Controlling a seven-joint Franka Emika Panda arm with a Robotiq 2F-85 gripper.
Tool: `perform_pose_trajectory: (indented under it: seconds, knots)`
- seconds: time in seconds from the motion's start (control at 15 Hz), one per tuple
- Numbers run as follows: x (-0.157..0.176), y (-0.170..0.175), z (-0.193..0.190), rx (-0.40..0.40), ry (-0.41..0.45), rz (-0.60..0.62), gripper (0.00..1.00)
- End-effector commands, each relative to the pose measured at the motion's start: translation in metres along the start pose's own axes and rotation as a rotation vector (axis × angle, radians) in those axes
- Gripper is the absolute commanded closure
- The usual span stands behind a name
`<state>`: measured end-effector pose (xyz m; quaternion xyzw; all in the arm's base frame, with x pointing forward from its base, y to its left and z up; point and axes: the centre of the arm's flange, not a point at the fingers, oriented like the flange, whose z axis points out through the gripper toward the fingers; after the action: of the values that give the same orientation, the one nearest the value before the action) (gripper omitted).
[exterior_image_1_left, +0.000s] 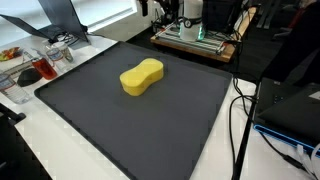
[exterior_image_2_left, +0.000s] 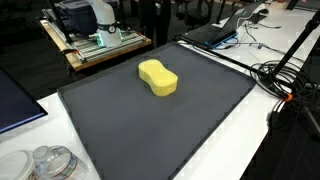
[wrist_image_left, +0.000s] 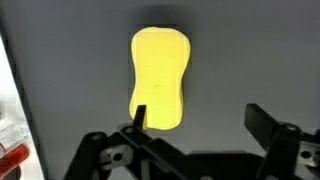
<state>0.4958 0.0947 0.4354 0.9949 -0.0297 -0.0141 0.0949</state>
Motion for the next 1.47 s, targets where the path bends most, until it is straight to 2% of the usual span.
perform_pose_trajectory:
  seconds: [0.0, 0.2, 0.27, 0.33, 0.4, 0.47, 0.73, 0.93, 1.0, 1.13, 1.2, 1.27, 1.4]
  knots:
    - [0.002, -0.027, 0.02, -0.113, -0.039, 0.027, 0.0]
    - [-0.001, -0.044, 0.034, -0.199, -0.07, 0.08, 0.0]
    - [-0.005, -0.05, 0.038, -0.239, -0.108, 0.093, 0.0]
    - [-0.008, -0.053, 0.041, -0.241, -0.122, 0.078, 0.0]
    - [-0.012, -0.051, 0.04, -0.181, -0.139, -0.007, 0.0]
    - [-0.014, -0.048, 0.045, -0.198, -0.109, 0.046, 0.0]
    - [-0.015, -0.052, 0.046, -0.194, -0.116, 0.003, 0.0]
    - [-0.009, -0.092, 0.049, -0.247, -0.08, 0.026, 0.0]
    - [-0.009, -0.108, 0.049, -0.229, -0.073, 0.002, 0.0]
    - [-0.011, -0.139, 0.048, -0.247, -0.052, -0.068, 0.0]
    - [-0.011, -0.153, 0.049, -0.279, -0.054, -0.074, 0.0]
    - [-0.007, -0.166, 0.051, -0.349, -0.03, -0.059, 0.0]
    - [-0.001, -0.188, 0.055, -0.418, -0.021, -0.092, 0.0]
